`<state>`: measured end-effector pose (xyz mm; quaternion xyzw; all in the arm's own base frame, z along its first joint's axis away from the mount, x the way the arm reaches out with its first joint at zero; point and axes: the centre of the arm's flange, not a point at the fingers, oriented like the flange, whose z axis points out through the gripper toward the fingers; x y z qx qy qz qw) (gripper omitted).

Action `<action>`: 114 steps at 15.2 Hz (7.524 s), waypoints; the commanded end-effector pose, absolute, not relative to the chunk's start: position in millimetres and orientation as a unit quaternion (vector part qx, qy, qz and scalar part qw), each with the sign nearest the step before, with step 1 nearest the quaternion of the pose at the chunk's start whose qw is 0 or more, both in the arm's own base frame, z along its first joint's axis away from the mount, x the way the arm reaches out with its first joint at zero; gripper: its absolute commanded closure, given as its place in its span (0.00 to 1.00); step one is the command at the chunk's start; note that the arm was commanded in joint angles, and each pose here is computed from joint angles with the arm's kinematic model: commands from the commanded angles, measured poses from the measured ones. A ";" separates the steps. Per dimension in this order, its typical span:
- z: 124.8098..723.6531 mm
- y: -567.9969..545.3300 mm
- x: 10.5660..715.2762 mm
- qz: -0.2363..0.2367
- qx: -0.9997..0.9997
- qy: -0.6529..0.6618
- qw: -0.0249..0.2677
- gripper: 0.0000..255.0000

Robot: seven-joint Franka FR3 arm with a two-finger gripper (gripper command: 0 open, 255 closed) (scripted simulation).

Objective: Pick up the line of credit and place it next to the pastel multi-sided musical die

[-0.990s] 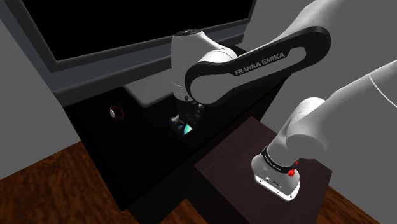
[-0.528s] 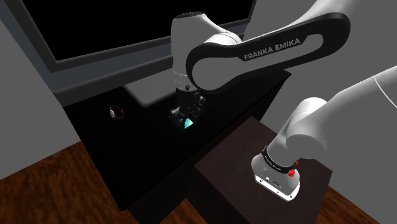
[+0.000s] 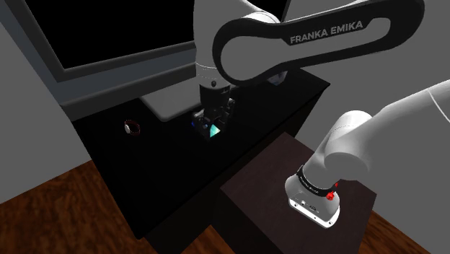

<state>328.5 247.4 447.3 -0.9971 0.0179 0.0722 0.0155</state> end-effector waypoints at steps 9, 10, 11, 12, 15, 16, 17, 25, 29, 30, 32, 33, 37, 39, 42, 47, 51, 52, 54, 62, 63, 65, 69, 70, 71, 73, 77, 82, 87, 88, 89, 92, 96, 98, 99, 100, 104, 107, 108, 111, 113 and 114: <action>483.5 208.0 334.5 0.072 -0.997 0.018 0.015 1.00; 483.6 195.0 336.7 0.072 -0.997 0.018 0.015 1.00; 483.6 181.9 338.8 0.072 -0.997 0.018 0.015 1.00; 483.6 168.9 341.0 0.072 -0.997 0.018 0.015 1.00; 483.7 129.8 347.5 0.072 -0.997 0.018 0.015 1.00; 483.8 116.8 349.6 0.072 -0.997 0.018 0.015 1.00; 483.8 103.8 351.8 0.072 -0.997 0.018 0.015 1.00; 484.1 -0.4 369.1 0.072 -0.997 0.018 0.015 1.00; 484.2 -52.4 377.8 0.072 -0.997 0.018 0.015 1.00; 484.2 -65.5 379.9 0.072 -0.997 0.018 0.015 1.00; 484.3 -91.5 384.3 0.072 -0.997 0.018 0.015 1.00; 484.3 -104.5 386.4 0.072 -0.997 0.018 0.015 1.00; 484.5 -156.6 395.1 0.072 -0.997 0.018 0.015 1.00; 484.5 -182.7 399.4 0.072 -0.997 0.018 0.015 1.00; 484.6 -221.7 405.9 0.072 -0.997 0.018 0.015 1.00; 484.8 -286.8 416.7 0.072 -0.997 0.018 0.015 1.00; 485.0 -338.9 425.4 0.072 -0.997 0.018 0.015 1.00; 485.0 -351.9 427.6 0.072 -0.997 0.018 0.015 1.00; 485.1 -378.0 431.9 0.072 -0.997 0.018 0.015 1.00; 485.3 -482.1 449.2 0.072 -0.997 0.018 0.015 1.00; 485.4 -492.1 450.9 0.072 -0.997 0.018 0.015 1.00; 474.8 -492.1 450.9 0.072 -0.997 0.018 0.015 1.00; 453.7 -492.1 450.9 0.072 -0.997 0.018 0.015 1.00; 448.4 -492.1 450.9 0.072 -0.997 0.018 0.015 1.00; 443.1 -492.1 450.9 0.072 -0.997 0.018 0.015 1.00; 432.5 -492.1 450.9 0.072 -0.997 0.018 0.015 1.00; 411.4 -492.1 450.9 0.072 -0.997 0.018 0.015 1.00; 385.0 -492.1 450.9 0.072 -0.997 0.018 0.015 1.00; 358.6 -492.1 450.9 0.072 -0.997 0.018 0.015 1.00; 353.3 -492.1 450.9 0.072 -0.997 0.018 0.015 1.00; 349.0 -492.1 450.9 0.072 -0.997 0.018 0.015 1.00; 349.0 -492.1 450.9 0.072 -0.997 0.018 0.015 1.00; 349.0 -492.1 450.9 0.072 -0.997 0.018 0.015 1.00; 349.0 -492.1 450.9 0.072 -0.997 0.018 0.015 0.00; 349.0 -492.1 450.9 0.072 -0.997 0.018 0.015 0.00; 349.0 -492.1 450.9 0.072 -0.997 0.018 0.015 0.00; 362.0 -492.6 452.8 0.072 -0.997 0.018 0.015 0.00; 398.4 -493.8 458.1 0.072 -0.997 0.018 0.015 0.00; 398.5 -493.8 458.1 0.072 -0.997 0.018 0.015 0.00; 398.5 -493.8 458.1 0.072 -0.997 0.018 0.015 0.00; 398.5 -493.8 458.1 0.072 -0.997 0.018 0.015 0.00; 398.5 -493.8 458.1 0.072 -0.997 0.018 0.015 0.00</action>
